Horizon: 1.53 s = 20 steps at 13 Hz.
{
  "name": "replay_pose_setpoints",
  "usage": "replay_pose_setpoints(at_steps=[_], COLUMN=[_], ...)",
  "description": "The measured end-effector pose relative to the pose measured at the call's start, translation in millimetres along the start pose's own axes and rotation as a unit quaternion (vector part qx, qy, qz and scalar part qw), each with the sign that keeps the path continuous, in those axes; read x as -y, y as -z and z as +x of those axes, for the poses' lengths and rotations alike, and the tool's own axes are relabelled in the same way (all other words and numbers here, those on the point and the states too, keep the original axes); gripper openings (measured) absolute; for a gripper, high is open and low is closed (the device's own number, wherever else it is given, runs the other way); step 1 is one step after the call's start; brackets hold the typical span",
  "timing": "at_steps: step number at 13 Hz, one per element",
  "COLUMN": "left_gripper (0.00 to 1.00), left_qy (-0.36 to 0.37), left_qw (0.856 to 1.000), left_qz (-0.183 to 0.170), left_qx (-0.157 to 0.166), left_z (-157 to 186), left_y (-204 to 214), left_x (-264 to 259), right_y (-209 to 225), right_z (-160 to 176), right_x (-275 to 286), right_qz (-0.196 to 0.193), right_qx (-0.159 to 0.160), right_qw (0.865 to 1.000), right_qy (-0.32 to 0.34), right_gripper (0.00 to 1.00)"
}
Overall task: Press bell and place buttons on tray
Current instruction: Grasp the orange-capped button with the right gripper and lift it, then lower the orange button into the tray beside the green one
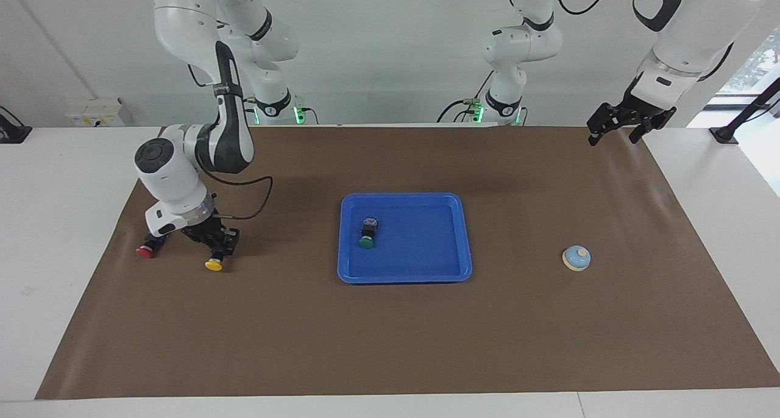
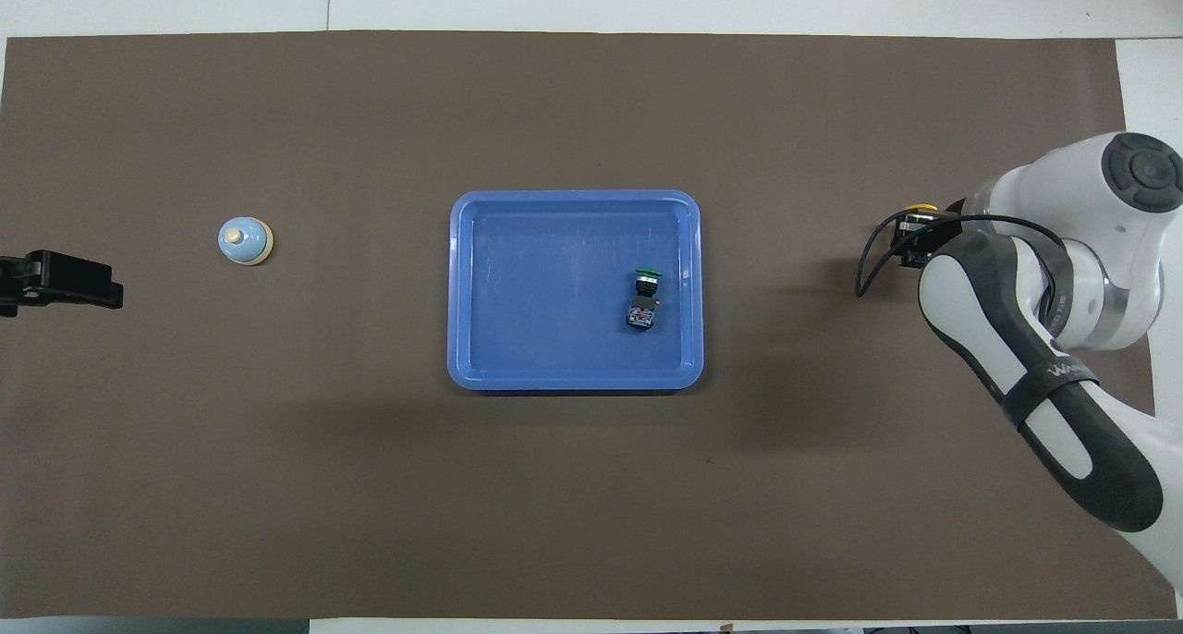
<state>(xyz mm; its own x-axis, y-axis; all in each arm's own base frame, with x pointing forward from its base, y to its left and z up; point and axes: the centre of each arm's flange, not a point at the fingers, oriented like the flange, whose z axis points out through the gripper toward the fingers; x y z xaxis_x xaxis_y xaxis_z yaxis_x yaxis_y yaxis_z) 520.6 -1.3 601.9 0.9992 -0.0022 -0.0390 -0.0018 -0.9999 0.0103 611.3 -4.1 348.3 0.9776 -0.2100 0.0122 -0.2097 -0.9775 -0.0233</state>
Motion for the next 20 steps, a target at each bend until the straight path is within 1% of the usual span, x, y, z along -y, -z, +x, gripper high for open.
replay_pose_setpoints(at_steps=[2,4,5,7,8,10,14,16,20], left_gripper=[1.0,1.0,1.0,1.0,1.0,1.0,1.0,1.0,1.0], left_qy=[0.0,0.0,0.0,0.0,0.0,0.0,0.0,0.0,0.0], left_qw=[1.0,1.0,1.0,1.0,1.0,1.0,1.0,1.0,1.0], left_qz=[0.0,0.0,0.0,0.0,0.0,0.0,0.0,0.0,0.0], left_qx=[0.0,0.0,0.0,0.0,0.0,0.0,0.0,0.0,0.0], left_z=[0,0,0,0,0,0,0,0,0], left_y=[0,0,0,0,0,0,0,0,0], left_x=[0,0,0,0,0,0,0,0,0], right_y=[46,80,89,88,83,67,11,-18,-59], right_z=[-1,-18,-29,-57,-72,-97,-133,-139,-146], right_x=[69,145,178,239,267,313,376,387,375], right_qz=[0.001,0.002,0.004,0.011,0.015,0.02,0.028,0.029,0.035], right_qx=[0.007,0.009,0.007,0.009,0.014,0.014,0.003,0.002,-0.009], right_qw=[1.0,1.0,1.0,1.0,1.0,1.0,0.999,0.999,0.999], right_qy=[0.0,0.003,0.009,0.013,0.011,0.006,0.013,0.02,0.016], right_gripper=[0.41,0.41,0.41,0.41,0.41,0.41,0.41,0.41,0.41])
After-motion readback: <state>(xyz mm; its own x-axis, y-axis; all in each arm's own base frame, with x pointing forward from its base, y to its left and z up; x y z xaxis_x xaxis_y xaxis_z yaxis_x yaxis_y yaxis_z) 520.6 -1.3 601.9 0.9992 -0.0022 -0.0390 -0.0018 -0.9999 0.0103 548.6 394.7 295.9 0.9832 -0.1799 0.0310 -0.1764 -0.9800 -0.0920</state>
